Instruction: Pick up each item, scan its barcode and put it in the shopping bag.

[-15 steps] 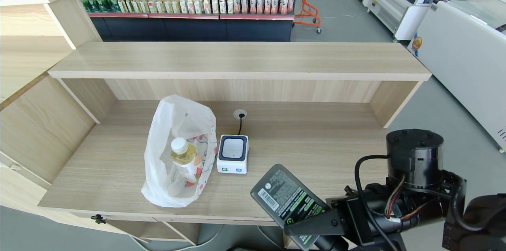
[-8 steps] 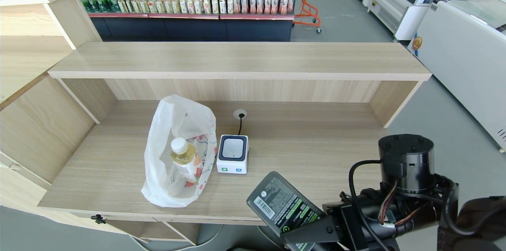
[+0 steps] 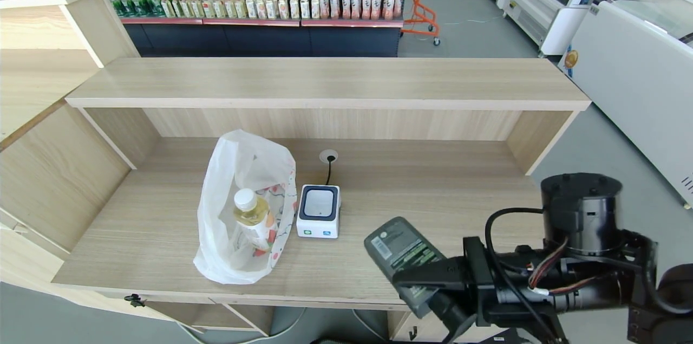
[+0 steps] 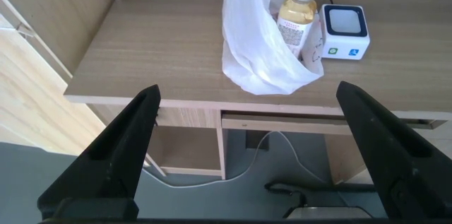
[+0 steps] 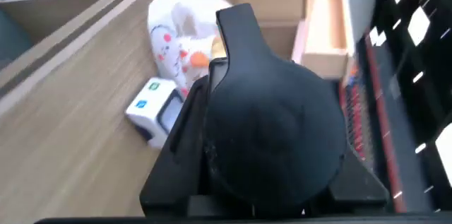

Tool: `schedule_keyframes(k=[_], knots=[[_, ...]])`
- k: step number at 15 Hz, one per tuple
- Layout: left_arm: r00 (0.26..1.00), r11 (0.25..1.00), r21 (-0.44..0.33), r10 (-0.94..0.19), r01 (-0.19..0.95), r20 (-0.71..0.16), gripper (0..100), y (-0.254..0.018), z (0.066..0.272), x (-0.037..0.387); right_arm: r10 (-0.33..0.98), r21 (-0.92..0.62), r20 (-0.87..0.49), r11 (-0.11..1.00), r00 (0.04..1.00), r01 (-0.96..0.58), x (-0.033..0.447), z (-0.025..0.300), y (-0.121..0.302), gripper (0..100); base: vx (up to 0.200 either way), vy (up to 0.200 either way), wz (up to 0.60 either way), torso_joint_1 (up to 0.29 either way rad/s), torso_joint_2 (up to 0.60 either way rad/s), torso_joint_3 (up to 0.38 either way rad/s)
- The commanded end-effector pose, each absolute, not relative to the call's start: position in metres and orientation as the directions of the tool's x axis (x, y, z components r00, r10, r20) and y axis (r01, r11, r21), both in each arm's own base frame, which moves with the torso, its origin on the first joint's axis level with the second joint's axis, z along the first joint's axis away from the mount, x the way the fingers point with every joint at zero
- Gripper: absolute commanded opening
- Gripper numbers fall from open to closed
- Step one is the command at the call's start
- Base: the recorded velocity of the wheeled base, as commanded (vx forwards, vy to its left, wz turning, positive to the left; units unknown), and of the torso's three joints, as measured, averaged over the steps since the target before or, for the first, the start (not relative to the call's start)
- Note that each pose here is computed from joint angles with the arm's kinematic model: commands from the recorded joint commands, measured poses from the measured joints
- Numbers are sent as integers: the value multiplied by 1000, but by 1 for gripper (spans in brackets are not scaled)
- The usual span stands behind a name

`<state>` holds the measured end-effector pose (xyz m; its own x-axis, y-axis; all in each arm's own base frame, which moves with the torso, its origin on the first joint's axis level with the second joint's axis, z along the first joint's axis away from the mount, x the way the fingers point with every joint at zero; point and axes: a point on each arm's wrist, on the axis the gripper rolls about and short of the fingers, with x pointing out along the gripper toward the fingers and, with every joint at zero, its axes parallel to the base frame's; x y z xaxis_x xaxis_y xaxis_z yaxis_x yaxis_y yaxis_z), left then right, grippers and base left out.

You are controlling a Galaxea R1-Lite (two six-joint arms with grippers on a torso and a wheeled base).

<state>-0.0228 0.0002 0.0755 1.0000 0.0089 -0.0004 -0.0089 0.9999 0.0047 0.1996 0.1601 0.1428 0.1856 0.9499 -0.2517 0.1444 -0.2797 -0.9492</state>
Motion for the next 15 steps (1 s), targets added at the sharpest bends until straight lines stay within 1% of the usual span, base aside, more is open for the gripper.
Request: schedule_keyframes(k=[1, 2, 3, 4, 6, 7, 8, 9, 10, 11, 13, 15], knots=[[1000, 1000, 5, 9, -9, 0, 100, 0, 75, -23, 857, -986, -165, -133, 488, -100, 189, 181, 132, 0, 0, 0, 0, 0, 0, 0], [1000, 1000, 5, 9, -9, 0, 100, 0, 75, -23, 824, -969, -177, -51, 538, -241, 189, 181, 120, 0, 0, 0, 0, 0, 0, 0], [1000, 1000, 5, 9, -9, 0, 100, 0, 75, -23, 809, -928, -186, 41, 557, -370, 189, 182, 113, 0, 0, 0, 0, 0, 0, 0], [1000, 1000, 5, 9, -9, 0, 100, 0, 75, -23, 786, -873, -175, 154, 593, -462, 190, 186, 104, 0, 0, 0, 0, 0, 0, 0], [1000, 1000, 5, 9, -9, 0, 100, 0, 75, -23, 753, -730, -170, 338, 636, -594, 196, 188, 95, 0, 0, 0, 0, 0, 0, 0], [1000, 1000, 5, 9, -9, 0, 100, 0, 75, -23, 722, -523, -166, 513, 672, -681, 204, 190, 92, 0, 0, 0, 0, 0, 0, 0], [1000, 1000, 5, 9, -9, 0, 100, 0, 75, -23, 704, -343, -158, 618, 692, -707, 212, 192, 95, 0, 0, 0, 0, 0, 0, 0], [1000, 1000, 5, 9, -9, 0, 100, 0, 75, -23, 678, -161, -142, 703, 721, -692, 224, 195, 98, 0, 0, 0, 0, 0, 0, 0], [1000, 1000, 5, 9, -9, 0, 100, 0, 75, -23, 644, -39, -128, 757, 754, -653, 236, 197, 102, 0, 0, 0, 0, 0, 0, 0], [1000, 1000, 5, 9, -9, 0, 100, 0, 75, -23, 564, 148, -130, 824, 816, -546, 257, 196, 110, 0, 0, 0, 0, 0, 0, 0], [1000, 1000, 5, 9, -9, 0, 100, 0, 75, -23, 512, 300, -128, 836, 849, -459, 272, 195, 127, 0, 0, 0, 0, 0, 0, 0], [1000, 1000, 5, 9, -9, 0, 100, 0, 75, -23, 529, 434, -148, 794, 836, -426, 266, 190, 141, 0, 0, 0, 0, 0, 0, 0]])
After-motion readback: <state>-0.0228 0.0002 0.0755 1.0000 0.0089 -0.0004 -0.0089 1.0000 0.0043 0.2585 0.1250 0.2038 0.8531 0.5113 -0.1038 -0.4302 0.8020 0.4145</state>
